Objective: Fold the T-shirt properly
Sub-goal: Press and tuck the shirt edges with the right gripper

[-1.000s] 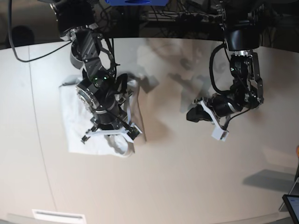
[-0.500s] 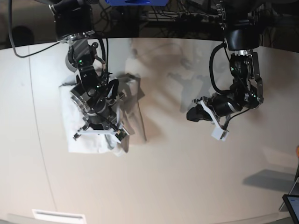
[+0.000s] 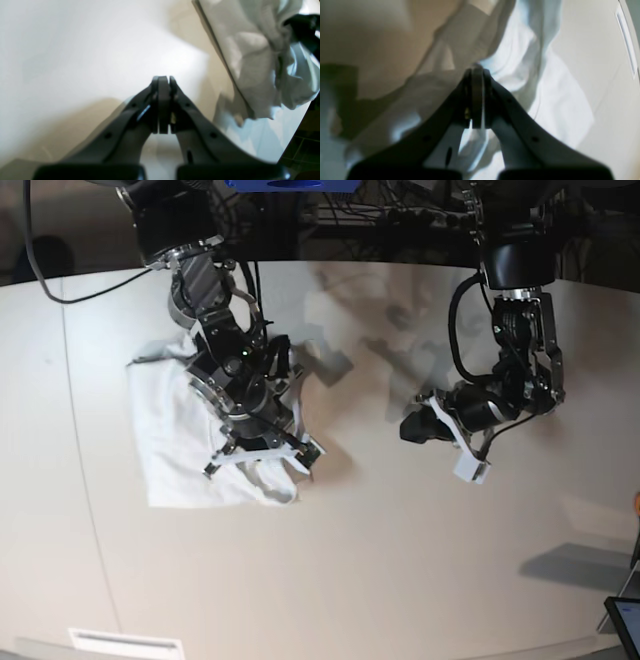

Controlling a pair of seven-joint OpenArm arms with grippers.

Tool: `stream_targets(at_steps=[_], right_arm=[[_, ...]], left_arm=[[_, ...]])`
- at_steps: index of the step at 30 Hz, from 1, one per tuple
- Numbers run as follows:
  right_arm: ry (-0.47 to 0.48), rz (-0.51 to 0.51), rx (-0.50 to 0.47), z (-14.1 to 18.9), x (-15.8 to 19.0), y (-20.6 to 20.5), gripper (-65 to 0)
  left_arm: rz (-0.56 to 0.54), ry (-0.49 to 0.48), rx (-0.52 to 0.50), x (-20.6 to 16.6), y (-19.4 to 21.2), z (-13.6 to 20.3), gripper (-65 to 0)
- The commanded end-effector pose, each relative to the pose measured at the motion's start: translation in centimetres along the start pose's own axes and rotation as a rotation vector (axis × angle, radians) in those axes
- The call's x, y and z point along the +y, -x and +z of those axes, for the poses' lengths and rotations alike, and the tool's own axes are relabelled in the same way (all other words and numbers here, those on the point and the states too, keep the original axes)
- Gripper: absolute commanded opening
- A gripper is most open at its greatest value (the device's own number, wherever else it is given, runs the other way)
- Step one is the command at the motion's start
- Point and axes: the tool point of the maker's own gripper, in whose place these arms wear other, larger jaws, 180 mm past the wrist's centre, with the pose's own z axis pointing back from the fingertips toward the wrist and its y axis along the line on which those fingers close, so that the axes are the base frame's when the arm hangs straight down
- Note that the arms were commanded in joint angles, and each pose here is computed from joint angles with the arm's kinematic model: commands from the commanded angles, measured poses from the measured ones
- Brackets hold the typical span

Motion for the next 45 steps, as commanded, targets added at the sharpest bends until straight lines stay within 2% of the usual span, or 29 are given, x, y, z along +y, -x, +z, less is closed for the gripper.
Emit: stream_targets(at_steps=[1, 6, 11, 15, 17, 21, 26, 30, 38, 45], right_arm=[[0.035, -0.002, -0.044, 0.4, -1.2, -1.5, -64.0], [-0.003, 0.028, -0.057, 0.5, 0.8, -2.0, -64.0], [0.003, 0.029, -0.060, 0.7, 0.8, -2.1, -64.0], [0.103, 0.013, -0.127, 3.5, -2.7, -3.9, -64.0], [0.177, -0.009, -0.126, 5.1, -5.4, -3.7, -64.0], [0.227, -0.048, 0.003, 5.5, -7.4, -0.2, -64.0], [0.162, -0.066, 0.079, 5.3, -4.4, 3.5, -64.0], [0.117, -0.070, 0.112, 5.4, -2.3, 4.9, -64.1], [0.081, -0.081, 0.131, 5.4, -0.9, 5.7, -64.1], [-0.002, -0.075, 0.116, 4.9, 2.5, 4.5, -64.1]], left_arm=[[-0.022, 0.009, -0.061, -0.2, -2.1, 0.5, -65.0], [-0.022, 0.008, -0.058, -0.1, -2.0, 0.5, -65.0], [-0.023, 0.009, -0.063, -0.2, -2.2, 0.5, -65.0], [-0.023, 0.009, -0.063, -0.2, -2.2, 0.5, -65.0], [-0.022, 0.011, -0.063, -0.2, -2.2, 0.4, -65.0], [-0.021, 0.011, -0.061, -0.2, -2.0, 0.4, -65.0], [-0.021, 0.011, -0.062, -0.2, -2.1, 0.4, -65.0], [-0.022, 0.014, -0.061, -0.4, -2.1, 0.3, -65.0], [-0.004, 0.054, -0.069, -2.0, -1.9, -1.0, -65.0], [-0.003, 0.059, -0.073, -2.2, -2.1, -1.2, -65.0]])
